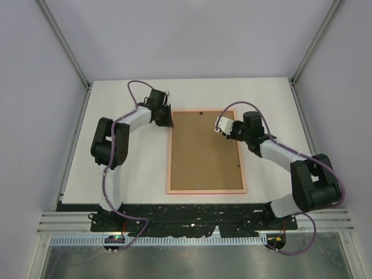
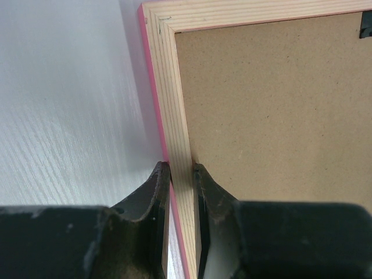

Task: Take the photo out of the frame
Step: Release the photo frame item from the photo frame.

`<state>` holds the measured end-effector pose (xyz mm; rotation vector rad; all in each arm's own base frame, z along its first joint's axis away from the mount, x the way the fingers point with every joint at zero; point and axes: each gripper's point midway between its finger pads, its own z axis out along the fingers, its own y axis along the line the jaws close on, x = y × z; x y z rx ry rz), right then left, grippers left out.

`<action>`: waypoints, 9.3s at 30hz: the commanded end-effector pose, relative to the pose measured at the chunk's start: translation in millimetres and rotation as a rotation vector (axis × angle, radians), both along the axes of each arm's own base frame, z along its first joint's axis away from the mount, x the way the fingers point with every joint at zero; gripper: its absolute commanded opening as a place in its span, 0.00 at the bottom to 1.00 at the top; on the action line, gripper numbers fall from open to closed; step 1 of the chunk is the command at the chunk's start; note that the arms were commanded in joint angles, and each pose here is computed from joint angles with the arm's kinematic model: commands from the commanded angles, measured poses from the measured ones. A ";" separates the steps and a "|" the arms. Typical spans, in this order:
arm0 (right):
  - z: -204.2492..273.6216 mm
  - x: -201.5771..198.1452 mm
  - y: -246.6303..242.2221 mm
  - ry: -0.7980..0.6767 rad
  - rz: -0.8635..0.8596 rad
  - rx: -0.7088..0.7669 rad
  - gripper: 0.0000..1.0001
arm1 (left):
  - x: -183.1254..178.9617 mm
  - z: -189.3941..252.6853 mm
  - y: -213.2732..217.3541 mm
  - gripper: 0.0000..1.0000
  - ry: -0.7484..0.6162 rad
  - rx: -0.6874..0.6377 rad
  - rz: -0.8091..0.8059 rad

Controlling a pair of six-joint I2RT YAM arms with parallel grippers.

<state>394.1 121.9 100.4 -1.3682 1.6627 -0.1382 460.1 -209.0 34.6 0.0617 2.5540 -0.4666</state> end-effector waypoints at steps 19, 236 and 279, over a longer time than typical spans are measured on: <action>13.7 -19.0 19.5 -0.237 0.300 -0.130 0.08 | -4.6 5.9 3.1 0.00 -0.003 -0.004 -0.021; -6.7 -12.4 3.6 -0.174 0.333 -0.409 0.08 | -4.9 6.0 -1.3 0.00 -0.004 -0.025 -0.047; -43.8 24.3 10.5 -0.414 0.592 -0.601 0.08 | 8.6 9.6 -9.1 0.00 -0.005 0.011 -0.132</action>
